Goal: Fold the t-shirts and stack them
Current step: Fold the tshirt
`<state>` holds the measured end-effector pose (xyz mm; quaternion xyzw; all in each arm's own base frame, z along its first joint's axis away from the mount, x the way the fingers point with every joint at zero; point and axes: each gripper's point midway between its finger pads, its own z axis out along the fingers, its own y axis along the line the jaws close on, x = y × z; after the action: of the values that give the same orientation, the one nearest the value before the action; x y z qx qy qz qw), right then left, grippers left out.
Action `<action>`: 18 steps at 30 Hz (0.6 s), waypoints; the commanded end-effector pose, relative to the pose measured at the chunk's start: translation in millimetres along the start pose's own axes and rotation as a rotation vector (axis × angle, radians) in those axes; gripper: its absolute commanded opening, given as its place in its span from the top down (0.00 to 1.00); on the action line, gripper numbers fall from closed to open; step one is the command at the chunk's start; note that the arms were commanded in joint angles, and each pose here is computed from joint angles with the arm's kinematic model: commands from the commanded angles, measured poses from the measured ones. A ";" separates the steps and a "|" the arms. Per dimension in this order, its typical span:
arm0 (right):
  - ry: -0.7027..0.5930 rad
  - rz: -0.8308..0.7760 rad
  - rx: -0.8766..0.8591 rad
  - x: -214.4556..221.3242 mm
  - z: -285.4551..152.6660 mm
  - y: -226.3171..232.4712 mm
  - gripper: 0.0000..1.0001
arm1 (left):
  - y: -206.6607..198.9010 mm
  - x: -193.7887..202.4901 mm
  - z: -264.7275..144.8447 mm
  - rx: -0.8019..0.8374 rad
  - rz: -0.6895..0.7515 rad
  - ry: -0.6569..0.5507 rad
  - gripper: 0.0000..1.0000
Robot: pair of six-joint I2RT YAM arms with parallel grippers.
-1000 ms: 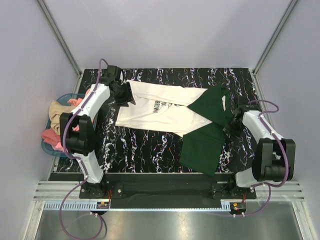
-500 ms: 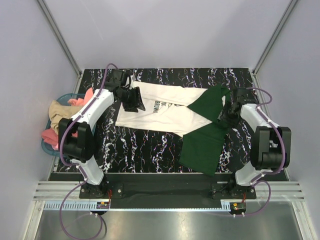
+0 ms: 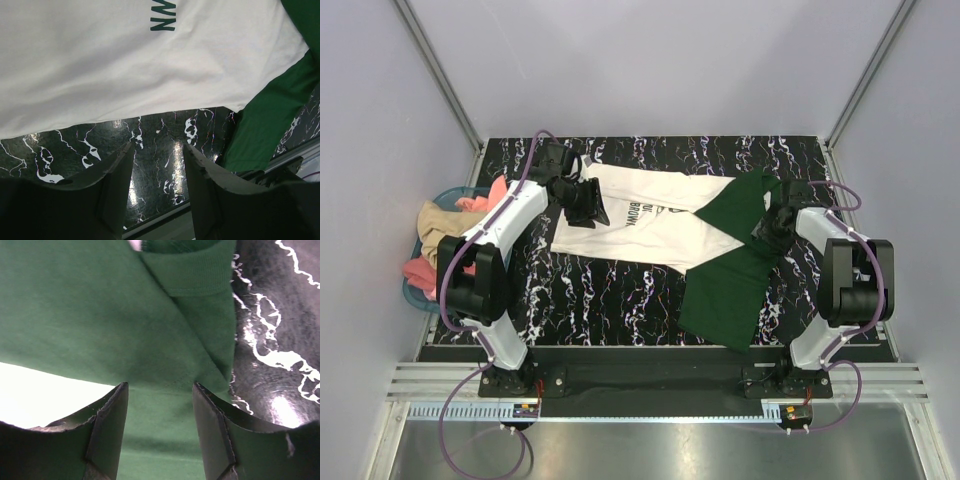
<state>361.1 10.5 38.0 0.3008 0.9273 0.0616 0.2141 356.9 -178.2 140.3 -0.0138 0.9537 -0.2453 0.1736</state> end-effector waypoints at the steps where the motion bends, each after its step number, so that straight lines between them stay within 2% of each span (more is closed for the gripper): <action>1: -0.052 0.010 0.030 -10.5 2.1 -4.4 0.40 | -9.9 -12.0 -12.9 0.028 0.045 -0.068 0.51; 3: -0.054 0.004 0.041 -10.1 3.1 -7.2 0.43 | -9.3 -11.9 -13.1 0.025 0.047 -0.070 0.51; 6: -0.033 0.006 0.038 -4.5 8.2 -7.9 0.57 | -8.7 -11.7 -11.8 0.022 0.039 -0.066 0.51; 7: -0.025 0.009 0.035 -2.1 9.6 -7.8 0.66 | -8.6 -11.9 -11.3 0.022 0.039 -0.066 0.51; 13: -0.013 0.010 0.032 3.4 14.6 -9.4 0.87 | -7.0 -12.6 -12.1 0.015 0.041 -0.071 0.51; 14: -0.013 0.012 0.025 3.3 14.9 -8.0 0.96 | -7.2 -12.4 -11.9 0.014 0.044 -0.071 0.51; 15: -0.012 0.011 0.018 3.3 13.9 -6.8 1.00 | -6.3 -11.5 -11.8 0.010 0.041 -0.070 0.51; 18: -0.022 0.014 -0.008 0.7 8.1 -1.6 1.00 | -5.6 -12.2 -11.7 0.006 0.042 -0.073 0.51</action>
<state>354.9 8.4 20.5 0.3085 0.9280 0.0516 0.2025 357.5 -177.3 139.8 -0.0134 0.9541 -0.2424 0.1751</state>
